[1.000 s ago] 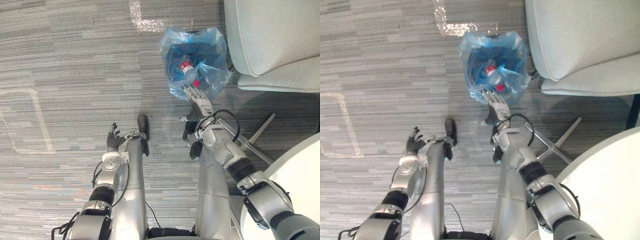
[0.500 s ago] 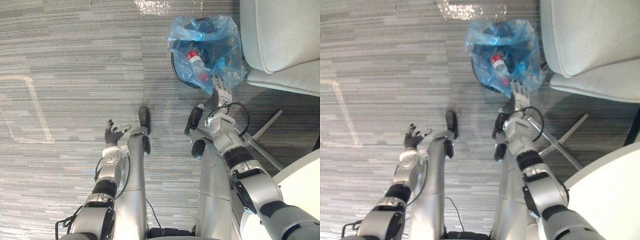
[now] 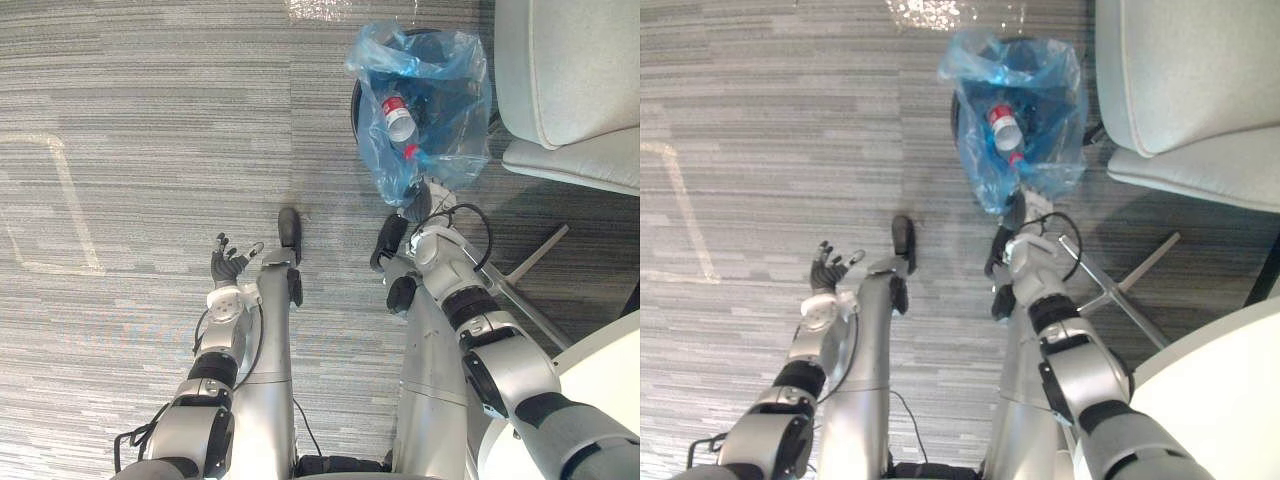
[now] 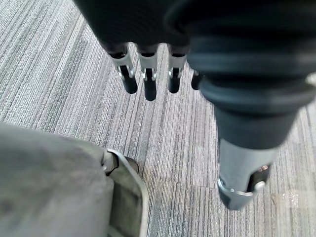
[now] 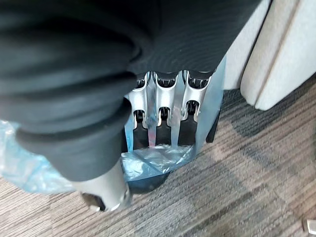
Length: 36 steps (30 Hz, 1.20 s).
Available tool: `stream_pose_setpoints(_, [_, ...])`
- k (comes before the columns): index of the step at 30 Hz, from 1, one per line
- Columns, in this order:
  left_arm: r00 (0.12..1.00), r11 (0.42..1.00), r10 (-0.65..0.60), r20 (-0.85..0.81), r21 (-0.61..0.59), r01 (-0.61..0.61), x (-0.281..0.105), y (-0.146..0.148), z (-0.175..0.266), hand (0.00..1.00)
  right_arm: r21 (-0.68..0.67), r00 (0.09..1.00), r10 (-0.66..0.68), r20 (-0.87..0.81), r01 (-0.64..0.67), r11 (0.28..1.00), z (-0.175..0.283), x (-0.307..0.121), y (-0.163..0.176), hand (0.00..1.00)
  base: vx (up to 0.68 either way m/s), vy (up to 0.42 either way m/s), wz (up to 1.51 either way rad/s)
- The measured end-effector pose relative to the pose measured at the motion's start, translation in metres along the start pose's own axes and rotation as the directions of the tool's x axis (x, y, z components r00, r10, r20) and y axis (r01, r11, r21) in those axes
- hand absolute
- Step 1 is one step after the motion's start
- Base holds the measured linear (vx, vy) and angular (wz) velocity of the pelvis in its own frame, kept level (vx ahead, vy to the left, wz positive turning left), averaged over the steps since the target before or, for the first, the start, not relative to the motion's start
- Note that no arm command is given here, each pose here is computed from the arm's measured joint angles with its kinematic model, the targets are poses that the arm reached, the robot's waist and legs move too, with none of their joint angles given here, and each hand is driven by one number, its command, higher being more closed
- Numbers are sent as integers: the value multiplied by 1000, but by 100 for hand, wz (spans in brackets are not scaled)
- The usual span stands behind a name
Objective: Gather rubbish on tea table into small bin, then transfer packed bag to large trash can.
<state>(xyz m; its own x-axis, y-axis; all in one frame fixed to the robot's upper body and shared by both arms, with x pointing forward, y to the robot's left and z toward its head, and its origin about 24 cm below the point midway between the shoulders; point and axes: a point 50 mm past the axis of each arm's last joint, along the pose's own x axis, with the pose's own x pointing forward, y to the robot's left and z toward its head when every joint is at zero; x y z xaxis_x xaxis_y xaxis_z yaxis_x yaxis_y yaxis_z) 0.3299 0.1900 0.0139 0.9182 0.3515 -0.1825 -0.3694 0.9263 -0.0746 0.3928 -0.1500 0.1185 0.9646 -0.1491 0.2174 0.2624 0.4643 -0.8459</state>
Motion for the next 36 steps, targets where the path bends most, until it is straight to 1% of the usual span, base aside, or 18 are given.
stream_pose_setpoints(7, [1000,1000,3,-16,3,-3,0,1,-1,0,70,996,-45,81,39,997,18,-5,-6,100,-5,1,-2])
stream_pose_setpoints(12, [999,1000,-15,-51,-18,14,-4,-5,-8,0,123,988,-61,141,44,991,25,-21,-2,100,-32,-4,-3])
stream_pose_setpoints(16, [995,999,-52,-90,7,53,-14,-13,-22,0,187,984,-58,169,25,982,29,-38,5,100,-59,-4,-7])
stream_pose_setpoints(20, [982,997,-77,-175,11,80,-29,-16,-47,0,229,991,-7,134,-24,973,17,-59,22,100,8,-3,1])
stream_pose_setpoints(22, [974,994,-86,-207,43,97,-37,-14,-60,0,277,992,6,127,-41,960,17,-69,26,100,74,16,-4])
stream_pose_setpoints(28, [964,990,-86,-252,88,112,-48,-9,-75,0,329,989,35,146,-82,941,16,-91,32,100,67,7,2])
stream_pose_setpoints(30, [955,983,-81,-284,136,124,-55,-2,-86,0,363,984,61,170,-120,924,18,-104,36,100,61,-17,-2])
stream_pose_setpoints(31, [953,982,-79,-293,142,125,-58,-1,-89,0,368,983,68,170,-127,921,18,-107,37,100,83,-23,-7])
stream_pose_setpoints(33, [932,971,-89,-351,179,160,-74,3,-108,0,396,980,119,158,-174,902,13,-125,48,100,103,-21,-7])
stream_pose_setpoints(34, [929,968,-94,-359,185,169,-77,3,-110,0,398,980,126,155,-179,900,12,-128,49,100,120,-16,-1])
stream_pose_setpoints(36, [907,945,-119,-405,234,229,-87,6,-123,0,409,973,165,162,-218,886,8,-140,55,100,136,-16,1])
